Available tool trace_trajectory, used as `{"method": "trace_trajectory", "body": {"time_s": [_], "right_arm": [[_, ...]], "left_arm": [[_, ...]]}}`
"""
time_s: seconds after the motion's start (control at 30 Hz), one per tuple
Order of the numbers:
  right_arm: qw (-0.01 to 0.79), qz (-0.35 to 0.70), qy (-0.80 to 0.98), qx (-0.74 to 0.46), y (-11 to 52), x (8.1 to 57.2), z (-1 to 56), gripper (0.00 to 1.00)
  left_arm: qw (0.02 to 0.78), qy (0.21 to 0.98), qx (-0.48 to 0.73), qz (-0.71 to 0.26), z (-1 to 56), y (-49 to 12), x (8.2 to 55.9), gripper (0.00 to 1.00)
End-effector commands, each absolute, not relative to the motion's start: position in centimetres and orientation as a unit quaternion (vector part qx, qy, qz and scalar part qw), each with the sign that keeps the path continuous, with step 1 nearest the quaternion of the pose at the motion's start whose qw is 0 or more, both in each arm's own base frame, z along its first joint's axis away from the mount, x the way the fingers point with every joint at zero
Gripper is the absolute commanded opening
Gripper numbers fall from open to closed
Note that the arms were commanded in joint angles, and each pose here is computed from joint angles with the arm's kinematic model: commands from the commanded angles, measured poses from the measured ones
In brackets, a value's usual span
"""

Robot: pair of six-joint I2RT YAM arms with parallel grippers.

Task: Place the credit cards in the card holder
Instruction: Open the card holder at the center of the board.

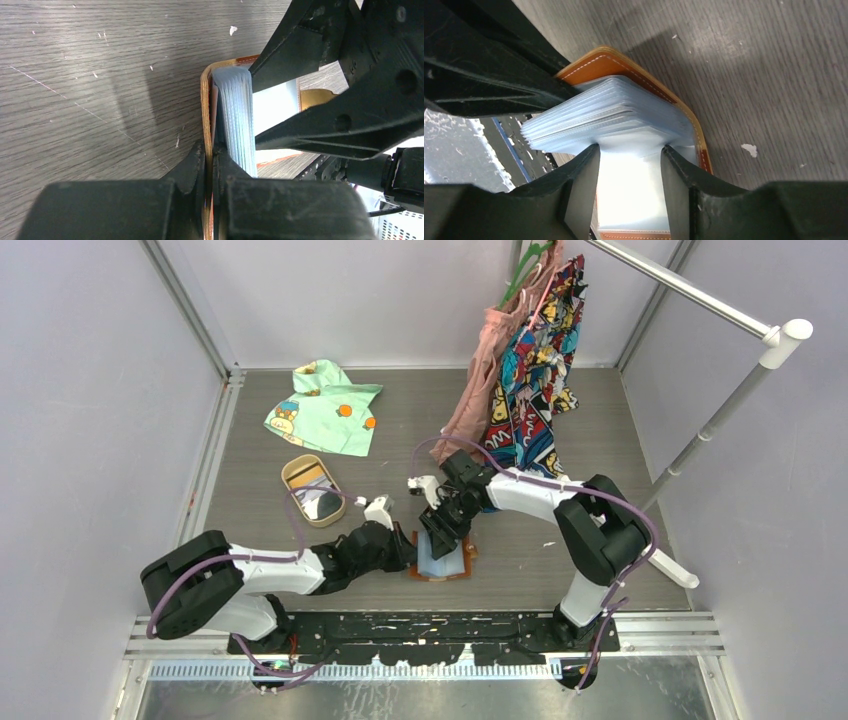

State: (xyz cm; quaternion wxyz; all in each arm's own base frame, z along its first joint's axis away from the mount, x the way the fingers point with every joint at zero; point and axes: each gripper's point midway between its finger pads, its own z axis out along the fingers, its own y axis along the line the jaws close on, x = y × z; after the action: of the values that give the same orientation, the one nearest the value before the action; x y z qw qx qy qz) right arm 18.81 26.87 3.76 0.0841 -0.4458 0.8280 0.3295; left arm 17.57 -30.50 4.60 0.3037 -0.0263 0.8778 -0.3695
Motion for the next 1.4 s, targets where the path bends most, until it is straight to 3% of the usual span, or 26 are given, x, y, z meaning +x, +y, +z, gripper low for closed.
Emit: {"method": "trace_trajectory", "body": {"time_s": [0.0, 0.2, 0.3, 0.43, 0.5, 0.9, 0.97, 1.37], "right_arm": [[0.128, 0.296, 0.835, -0.446, 27.5, 21.4, 4.5, 0.51], [0.137, 0.259, 0.844, -0.449, 25.6, 22.8, 4.4, 0.5], [0.129, 0.335, 0.81, -0.463, 26.2, 21.3, 7.0, 0.61], [0.17, 0.376, 0.754, -0.51, 26.7, 19.1, 8.8, 0.82], [0.18, 0.374, 0.739, -0.53, 26.9, 18.5, 8.8, 0.86], [0.155, 0.344, 0.795, -0.476, 29.6, 19.1, 7.2, 0.91], [0.154, 0.345, 0.799, -0.468, 29.9, 19.0, 7.5, 0.99], [0.147, 0.332, 0.807, -0.465, 30.1, 18.8, 7.5, 1.0]], "left_arm": [[0.328, 0.853, -0.039, -0.404, 7.0, -31.7, 18.2, 0.0], [0.328, 0.854, -0.042, -0.403, 6.7, -31.2, 18.0, 0.0], [0.332, 0.852, -0.045, -0.402, 6.9, -30.9, 18.0, 0.0], [0.334, 0.853, -0.053, -0.397, 7.1, -30.7, 18.2, 0.0], [0.331, 0.856, -0.06, -0.392, 7.0, -30.7, 18.3, 0.0], [0.333, 0.859, -0.065, -0.383, 7.2, -31.3, 18.3, 0.0], [0.335, 0.86, -0.065, -0.381, 7.3, -31.3, 18.3, 0.0], [0.342, 0.86, -0.065, -0.373, 7.6, -31.0, 18.4, 0.0]]}}
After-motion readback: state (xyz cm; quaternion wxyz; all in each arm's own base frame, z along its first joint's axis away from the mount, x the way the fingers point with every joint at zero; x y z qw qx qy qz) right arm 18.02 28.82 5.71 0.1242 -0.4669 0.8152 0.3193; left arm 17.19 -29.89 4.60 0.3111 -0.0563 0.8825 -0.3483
